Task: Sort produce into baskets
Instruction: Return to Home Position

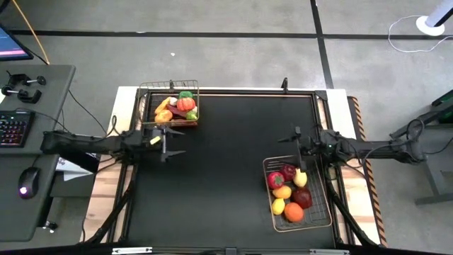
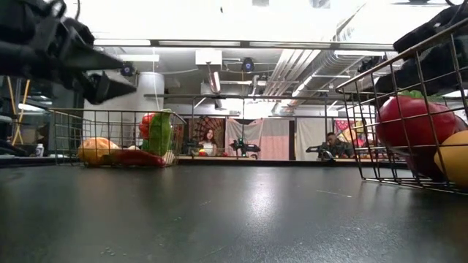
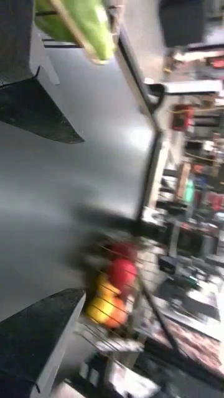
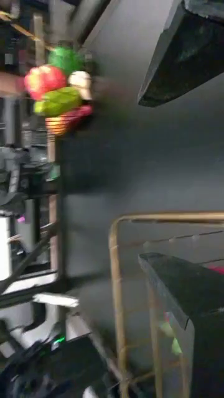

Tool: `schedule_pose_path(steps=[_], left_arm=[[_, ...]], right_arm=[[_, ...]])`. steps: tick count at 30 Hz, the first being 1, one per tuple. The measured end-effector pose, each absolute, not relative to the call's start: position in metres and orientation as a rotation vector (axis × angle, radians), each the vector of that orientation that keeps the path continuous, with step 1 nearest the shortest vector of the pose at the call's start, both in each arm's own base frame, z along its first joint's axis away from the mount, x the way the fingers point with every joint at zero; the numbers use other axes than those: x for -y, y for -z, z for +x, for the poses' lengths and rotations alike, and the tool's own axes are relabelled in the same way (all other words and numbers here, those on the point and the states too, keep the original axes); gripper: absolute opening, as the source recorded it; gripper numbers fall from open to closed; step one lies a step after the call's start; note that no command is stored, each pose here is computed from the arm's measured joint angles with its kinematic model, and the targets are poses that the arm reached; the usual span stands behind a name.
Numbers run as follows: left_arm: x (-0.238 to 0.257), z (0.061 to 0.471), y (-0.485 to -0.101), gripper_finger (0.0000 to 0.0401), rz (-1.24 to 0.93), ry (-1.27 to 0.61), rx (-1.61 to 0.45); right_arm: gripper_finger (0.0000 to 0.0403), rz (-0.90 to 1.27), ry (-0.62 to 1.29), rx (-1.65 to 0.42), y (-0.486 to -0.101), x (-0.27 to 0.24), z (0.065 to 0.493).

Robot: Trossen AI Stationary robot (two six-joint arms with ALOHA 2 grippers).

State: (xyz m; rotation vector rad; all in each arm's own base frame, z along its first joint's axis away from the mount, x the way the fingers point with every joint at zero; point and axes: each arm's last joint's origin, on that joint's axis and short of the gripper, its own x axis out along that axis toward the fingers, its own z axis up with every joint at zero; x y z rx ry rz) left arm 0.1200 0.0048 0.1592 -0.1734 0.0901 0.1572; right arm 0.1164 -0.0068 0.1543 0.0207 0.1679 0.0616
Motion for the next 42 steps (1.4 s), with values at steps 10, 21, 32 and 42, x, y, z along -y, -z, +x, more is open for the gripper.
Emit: schedule_pose_path(steps=[10,21,32,42], left_arm=[[-0.005,0.095,-0.188,0.0392,-0.195,-0.126,0.235],[-0.004,0.091,-0.200,0.0392,-0.204,-0.098,0.368],[-0.002,0.092,-0.198,0.0392,-0.207,-0.084,0.335],[-0.001,0.092,-0.196,0.0392,-0.206,-0.078,0.323]], right_arm=[[0.0399,-0.008,-0.105,0.070,-0.175,0.001,0.098],[0.0399,-0.010,-0.158,0.115,-0.179,-0.004,0.096],[0.0399,-0.008,-0.163,0.093,-0.176,-0.005,0.096],[0.0399,-0.004,-0.163,0.051,-0.171,-0.005,0.097]])
